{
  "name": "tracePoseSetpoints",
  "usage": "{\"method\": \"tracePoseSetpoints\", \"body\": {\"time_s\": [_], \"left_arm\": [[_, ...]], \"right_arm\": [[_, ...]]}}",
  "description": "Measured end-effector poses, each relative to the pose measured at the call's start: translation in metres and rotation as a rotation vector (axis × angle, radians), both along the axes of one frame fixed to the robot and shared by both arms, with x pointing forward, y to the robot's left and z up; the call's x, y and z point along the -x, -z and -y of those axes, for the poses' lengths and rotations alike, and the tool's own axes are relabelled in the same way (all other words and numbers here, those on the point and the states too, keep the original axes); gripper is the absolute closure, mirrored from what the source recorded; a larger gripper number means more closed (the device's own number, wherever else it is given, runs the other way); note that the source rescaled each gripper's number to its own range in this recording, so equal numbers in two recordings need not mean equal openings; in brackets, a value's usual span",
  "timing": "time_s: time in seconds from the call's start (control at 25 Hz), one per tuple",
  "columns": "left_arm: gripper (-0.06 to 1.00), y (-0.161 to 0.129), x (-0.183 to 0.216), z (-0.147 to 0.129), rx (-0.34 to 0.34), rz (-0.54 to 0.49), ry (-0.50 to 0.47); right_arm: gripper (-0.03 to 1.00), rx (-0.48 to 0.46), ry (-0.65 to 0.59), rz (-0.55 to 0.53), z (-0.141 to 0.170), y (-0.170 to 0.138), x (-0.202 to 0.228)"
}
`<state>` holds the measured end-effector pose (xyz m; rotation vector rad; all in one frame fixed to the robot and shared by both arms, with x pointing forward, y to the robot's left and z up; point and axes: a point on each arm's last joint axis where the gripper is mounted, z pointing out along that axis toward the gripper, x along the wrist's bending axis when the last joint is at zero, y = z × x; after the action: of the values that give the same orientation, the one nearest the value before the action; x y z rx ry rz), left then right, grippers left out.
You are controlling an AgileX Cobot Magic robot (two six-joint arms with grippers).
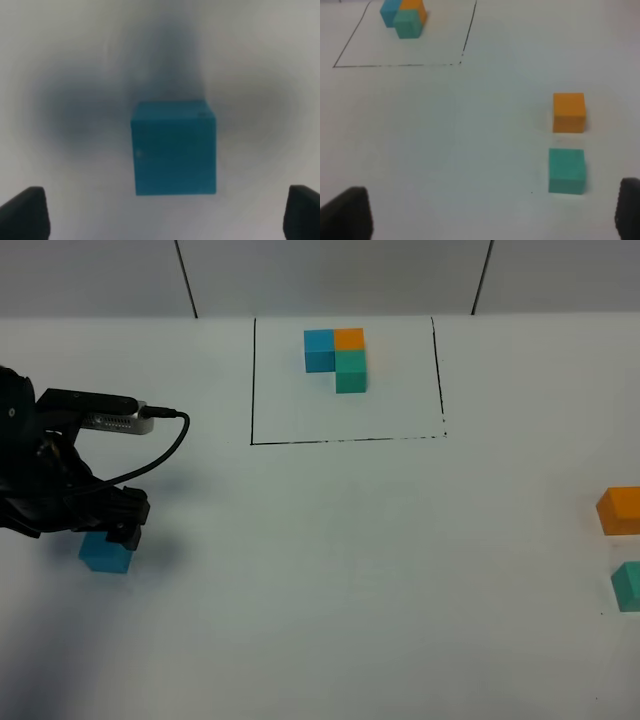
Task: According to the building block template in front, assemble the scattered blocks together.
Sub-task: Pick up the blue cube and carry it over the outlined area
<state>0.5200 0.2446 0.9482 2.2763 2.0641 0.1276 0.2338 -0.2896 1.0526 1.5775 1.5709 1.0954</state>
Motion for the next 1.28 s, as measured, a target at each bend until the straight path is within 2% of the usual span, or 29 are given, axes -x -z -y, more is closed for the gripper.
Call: {"method": "tracePoseSetpoints", "body": {"time_s": [0.4,0.6,0.68,0.76,0.92,0.96,1.0,1.16,1.28], "left_arm": [[-0.04,0.031,-0.006,-0.001,0.011,-0.050,-0.040],[0.04,0.044,-0.009,0.001,0.023,-0.069,-0.062],[0.12,0.044,-0.009,0.001,0.023,-0.069,-0.064],[0.27,0.044,-0.009,0.001,0.024,-0.066,-0.064],[0.72,0.045,-0.009,0.001,0.024,-0.068,-0.065],[0.86,0.045,-0.009,0.001,0.023,-0.072,-0.065],[0.94,0.045,-0.008,0.001,0.022,-0.075,-0.065],[0.94,0.044,-0.008,0.001,0.021,-0.081,-0.059],[0.94,0.036,-0.015,0.002,0.010,-0.086,0.015]], "right_arm": [[0.00,0.000,0.000,0.000,0.000,0.000,0.000],[0.00,0.000,0.000,0.000,0.000,0.000,0.000],[0.00,0.000,0.000,0.000,0.000,0.000,0.000],[0.00,0.000,0.000,0.000,0.000,0.000,0.000],[0.00,0.000,0.000,0.000,0.000,0.000,0.000],[0.00,0.000,0.000,0.000,0.000,0.000,0.000],[0.00,0.000,0.000,0.000,0.000,0.000,0.000],[0.00,0.000,0.000,0.000,0.000,0.000,0.000],[0.00,0.000,0.000,0.000,0.000,0.000,0.000]]}}
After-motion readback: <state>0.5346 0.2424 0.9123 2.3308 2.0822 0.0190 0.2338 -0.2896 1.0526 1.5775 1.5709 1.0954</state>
